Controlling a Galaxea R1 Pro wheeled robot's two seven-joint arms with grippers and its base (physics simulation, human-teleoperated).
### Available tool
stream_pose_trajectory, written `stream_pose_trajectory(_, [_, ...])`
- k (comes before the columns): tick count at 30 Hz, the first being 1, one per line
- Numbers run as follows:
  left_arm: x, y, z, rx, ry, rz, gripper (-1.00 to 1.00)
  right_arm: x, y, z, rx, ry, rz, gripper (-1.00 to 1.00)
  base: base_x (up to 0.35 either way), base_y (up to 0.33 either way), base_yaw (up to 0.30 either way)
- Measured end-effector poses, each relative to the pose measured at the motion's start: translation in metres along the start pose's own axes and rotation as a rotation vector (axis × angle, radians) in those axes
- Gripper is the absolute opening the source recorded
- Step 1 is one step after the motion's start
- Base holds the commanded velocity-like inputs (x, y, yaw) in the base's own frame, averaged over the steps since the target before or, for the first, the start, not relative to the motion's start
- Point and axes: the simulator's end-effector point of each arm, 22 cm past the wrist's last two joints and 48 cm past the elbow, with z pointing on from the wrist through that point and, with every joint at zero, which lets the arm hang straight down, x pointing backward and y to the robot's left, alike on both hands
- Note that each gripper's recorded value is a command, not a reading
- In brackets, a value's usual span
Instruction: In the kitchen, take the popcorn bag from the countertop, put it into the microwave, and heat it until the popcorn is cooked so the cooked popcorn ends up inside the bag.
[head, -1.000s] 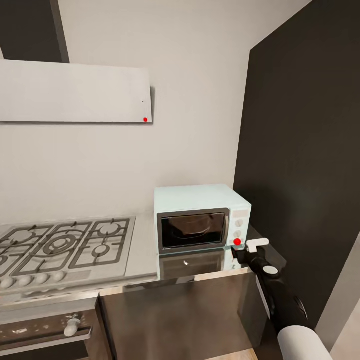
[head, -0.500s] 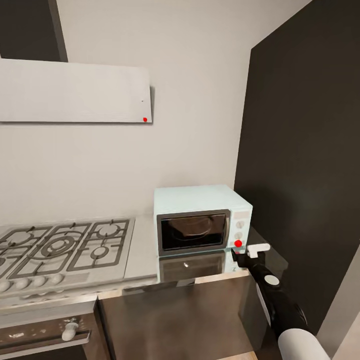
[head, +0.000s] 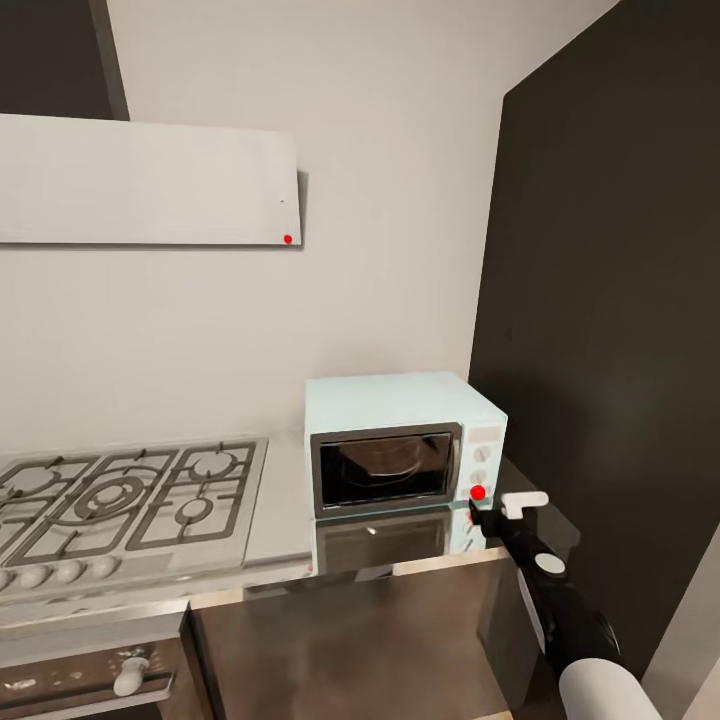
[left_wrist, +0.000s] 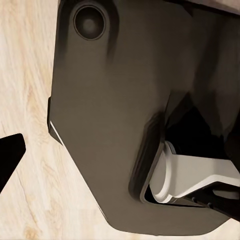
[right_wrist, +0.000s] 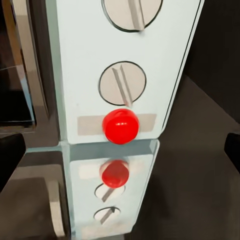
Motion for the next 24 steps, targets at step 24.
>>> stream_pose_trajectory(24, [0.000, 0.000, 0.000, 0.000, -0.002, -0.001, 1.00, 0.042, -0.005, -0.003, 0.015, 0.081, 0.060, 1.00, 0.058, -0.013, 0.000])
